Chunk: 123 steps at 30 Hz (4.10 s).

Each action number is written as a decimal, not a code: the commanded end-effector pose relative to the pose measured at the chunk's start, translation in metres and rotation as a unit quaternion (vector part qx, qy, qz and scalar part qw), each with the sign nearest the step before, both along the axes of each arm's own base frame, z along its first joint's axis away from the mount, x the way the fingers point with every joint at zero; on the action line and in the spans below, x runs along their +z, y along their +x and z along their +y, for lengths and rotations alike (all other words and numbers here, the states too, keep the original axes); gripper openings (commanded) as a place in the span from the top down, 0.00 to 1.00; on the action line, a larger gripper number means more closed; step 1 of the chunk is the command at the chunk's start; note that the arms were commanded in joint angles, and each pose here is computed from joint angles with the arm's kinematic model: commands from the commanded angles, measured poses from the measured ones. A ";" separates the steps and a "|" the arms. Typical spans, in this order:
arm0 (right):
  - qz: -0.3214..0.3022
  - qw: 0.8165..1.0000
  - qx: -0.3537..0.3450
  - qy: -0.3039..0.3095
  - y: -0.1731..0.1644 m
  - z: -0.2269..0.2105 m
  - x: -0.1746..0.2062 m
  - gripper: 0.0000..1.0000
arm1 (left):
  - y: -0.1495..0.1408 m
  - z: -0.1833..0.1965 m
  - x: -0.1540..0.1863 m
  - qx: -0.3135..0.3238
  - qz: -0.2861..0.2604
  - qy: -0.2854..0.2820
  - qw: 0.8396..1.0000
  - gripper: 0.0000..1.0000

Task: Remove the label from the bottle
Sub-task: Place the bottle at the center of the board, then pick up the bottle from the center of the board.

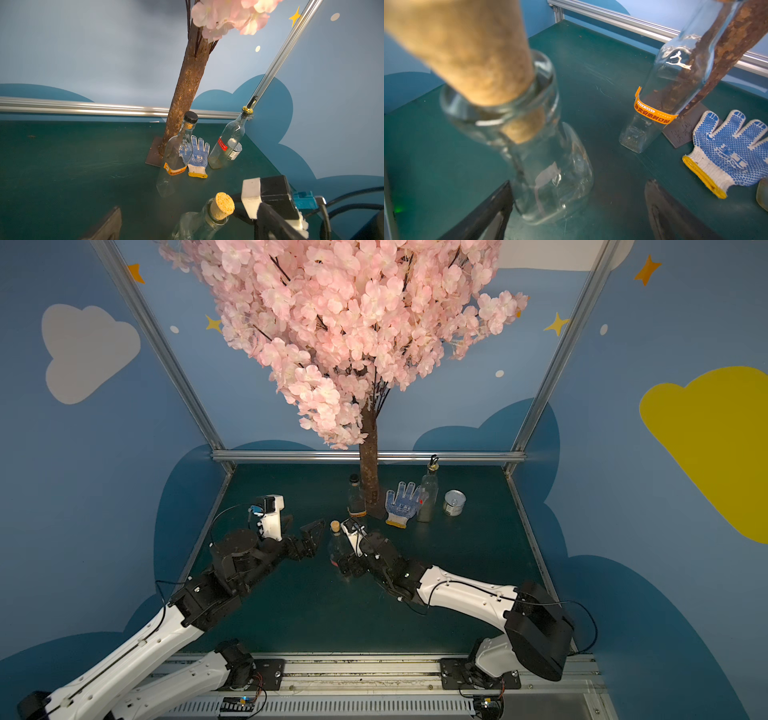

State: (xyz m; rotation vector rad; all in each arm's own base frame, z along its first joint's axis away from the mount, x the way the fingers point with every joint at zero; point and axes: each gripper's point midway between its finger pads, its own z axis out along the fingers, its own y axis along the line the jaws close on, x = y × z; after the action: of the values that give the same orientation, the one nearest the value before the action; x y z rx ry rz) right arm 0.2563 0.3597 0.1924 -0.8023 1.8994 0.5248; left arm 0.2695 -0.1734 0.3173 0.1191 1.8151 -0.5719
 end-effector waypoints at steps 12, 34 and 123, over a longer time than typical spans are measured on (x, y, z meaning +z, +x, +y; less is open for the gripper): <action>0.022 0.990 0.137 0.028 -0.006 0.007 -0.005 0.03 | -0.001 -0.011 -0.013 -0.045 0.006 0.003 0.999 0.00; 0.028 0.984 0.166 0.063 0.006 0.018 -0.026 0.03 | 0.003 -0.017 -0.025 -0.059 0.009 0.002 0.998 0.00; 0.059 0.955 0.279 0.081 -0.007 0.035 -0.047 0.52 | 0.081 -0.057 -0.040 -0.037 -0.022 0.027 0.999 0.15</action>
State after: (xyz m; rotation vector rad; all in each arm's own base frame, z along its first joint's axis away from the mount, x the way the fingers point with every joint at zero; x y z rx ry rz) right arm 0.2536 0.3903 0.1442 -1.1986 1.6956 1.0642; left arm 0.3476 -0.2325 0.2815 0.2328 1.7497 -0.6030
